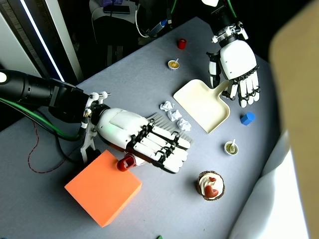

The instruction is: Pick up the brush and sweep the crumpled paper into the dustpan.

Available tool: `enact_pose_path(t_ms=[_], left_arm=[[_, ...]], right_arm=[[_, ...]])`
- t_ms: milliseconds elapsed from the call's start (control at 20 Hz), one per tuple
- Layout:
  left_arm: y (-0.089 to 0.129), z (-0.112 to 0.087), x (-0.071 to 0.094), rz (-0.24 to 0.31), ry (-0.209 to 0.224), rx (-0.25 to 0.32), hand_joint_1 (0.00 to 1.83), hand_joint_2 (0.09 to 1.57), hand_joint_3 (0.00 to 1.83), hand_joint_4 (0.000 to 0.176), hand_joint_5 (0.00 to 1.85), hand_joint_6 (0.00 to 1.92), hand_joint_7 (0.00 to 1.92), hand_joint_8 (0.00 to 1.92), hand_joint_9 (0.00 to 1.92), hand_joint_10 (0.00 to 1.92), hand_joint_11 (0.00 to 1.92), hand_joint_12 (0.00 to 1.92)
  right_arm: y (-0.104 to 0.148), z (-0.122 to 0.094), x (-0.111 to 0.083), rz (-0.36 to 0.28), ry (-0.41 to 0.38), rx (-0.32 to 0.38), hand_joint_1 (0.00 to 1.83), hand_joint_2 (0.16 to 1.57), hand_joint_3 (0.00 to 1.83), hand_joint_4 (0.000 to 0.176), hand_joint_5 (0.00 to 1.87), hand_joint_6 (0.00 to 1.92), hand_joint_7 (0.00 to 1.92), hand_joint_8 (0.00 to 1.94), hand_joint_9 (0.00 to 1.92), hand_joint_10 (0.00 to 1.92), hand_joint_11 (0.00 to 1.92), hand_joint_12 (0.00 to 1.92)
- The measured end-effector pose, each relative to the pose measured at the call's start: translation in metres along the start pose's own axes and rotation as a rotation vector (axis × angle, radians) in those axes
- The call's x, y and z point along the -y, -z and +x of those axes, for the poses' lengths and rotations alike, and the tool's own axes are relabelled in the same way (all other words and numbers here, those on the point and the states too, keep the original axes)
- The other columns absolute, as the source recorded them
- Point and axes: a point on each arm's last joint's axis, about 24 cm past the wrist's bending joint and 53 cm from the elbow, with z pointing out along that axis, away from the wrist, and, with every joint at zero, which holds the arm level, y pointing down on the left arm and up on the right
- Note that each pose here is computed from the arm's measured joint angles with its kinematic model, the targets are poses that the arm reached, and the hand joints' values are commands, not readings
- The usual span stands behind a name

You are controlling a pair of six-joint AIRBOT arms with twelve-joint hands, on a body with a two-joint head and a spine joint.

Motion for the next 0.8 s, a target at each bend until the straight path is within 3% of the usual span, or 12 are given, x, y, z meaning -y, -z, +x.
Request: enact_pose_path(t_ms=[250, 350, 500, 650, 700, 750, 800], left_arm=[[-0.0002, 0.0001, 0.0005, 0.001, 0.002, 0.0, 1.08, 1.16, 0.0, 0.0, 0.9, 1.1, 0.35, 0.0, 0.25, 0.0, 0.21, 0.01], [-0.0002, 0.0, 0.0005, 0.0, 0.003, 0.001, 1.06, 1.17, 0.0, 0.0, 0.88, 1.14, 0.36, 0.0, 0.26, 0.0, 0.22, 0.01], [-0.0003, 0.0001, 0.0006, 0.001, 0.004, 0.001, 1.07, 1.17, 0.0, 0.0, 0.88, 1.13, 0.36, 0.0, 0.28, 0.0, 0.23, 0.02], [-0.0005, -0.0002, 0.0007, 0.0, 0.004, 0.003, 1.08, 1.16, 0.0, 0.0, 0.89, 1.11, 0.35, 0.0, 0.27, 0.0, 0.22, 0.01], [-0.0005, -0.0003, 0.0007, 0.0, 0.004, 0.003, 1.07, 1.17, 0.0, 0.0, 0.89, 1.13, 0.36, 0.0, 0.28, 0.0, 0.22, 0.01], [-0.0005, -0.0003, 0.0007, 0.0, 0.003, 0.003, 1.06, 1.18, 0.0, 0.0, 0.86, 1.17, 0.33, 0.0, 0.26, 0.0, 0.2, 0.01], [-0.0005, -0.0005, 0.0006, 0.0, 0.002, 0.004, 1.06, 1.18, 0.0, 0.0, 0.86, 1.17, 0.34, 0.0, 0.26, 0.0, 0.2, 0.0]], right_arm=[[-0.0036, 0.0051, 0.0015, -0.002, 0.001, -0.007, 1.27, 1.01, 0.01, 0.0, 0.1, 0.01, 0.06, 0.01, 0.08, 0.0, 0.06, 0.02], [-0.0036, 0.005, 0.0011, -0.004, 0.002, -0.007, 1.13, 1.0, 0.0, 0.0, 0.28, 0.01, 0.25, 0.01, 0.29, 0.01, 0.29, 0.09], [-0.0036, 0.0046, -0.0004, -0.01, 0.003, -0.005, 1.12, 1.04, 0.0, 0.0, 0.44, 0.01, 0.44, 0.01, 0.45, 0.01, 0.47, 0.14], [-0.0042, 0.0018, -0.004, -0.029, 0.011, 0.007, 1.16, 1.08, 0.0, 0.0, 0.78, 0.01, 0.89, 0.02, 0.91, 0.02, 0.73, 0.21], [-0.0045, 0.0019, -0.0035, -0.029, 0.011, 0.007, 1.24, 1.07, 0.0, 0.0, 0.95, 0.68, 1.12, 0.6, 1.09, 0.01, 0.82, 0.3], [-0.0048, 0.0011, -0.0042, -0.035, 0.014, 0.009, 1.27, 1.07, 0.0, 0.0, 1.13, 0.47, 1.05, 1.03, 1.21, 0.13, 0.78, 0.91], [-0.0055, -0.0015, -0.0055, -0.048, 0.022, 0.017, 1.2, 1.09, 0.0, 0.0, 1.1, 0.72, 0.96, 1.01, 1.01, 0.89, 0.7, 1.36]])
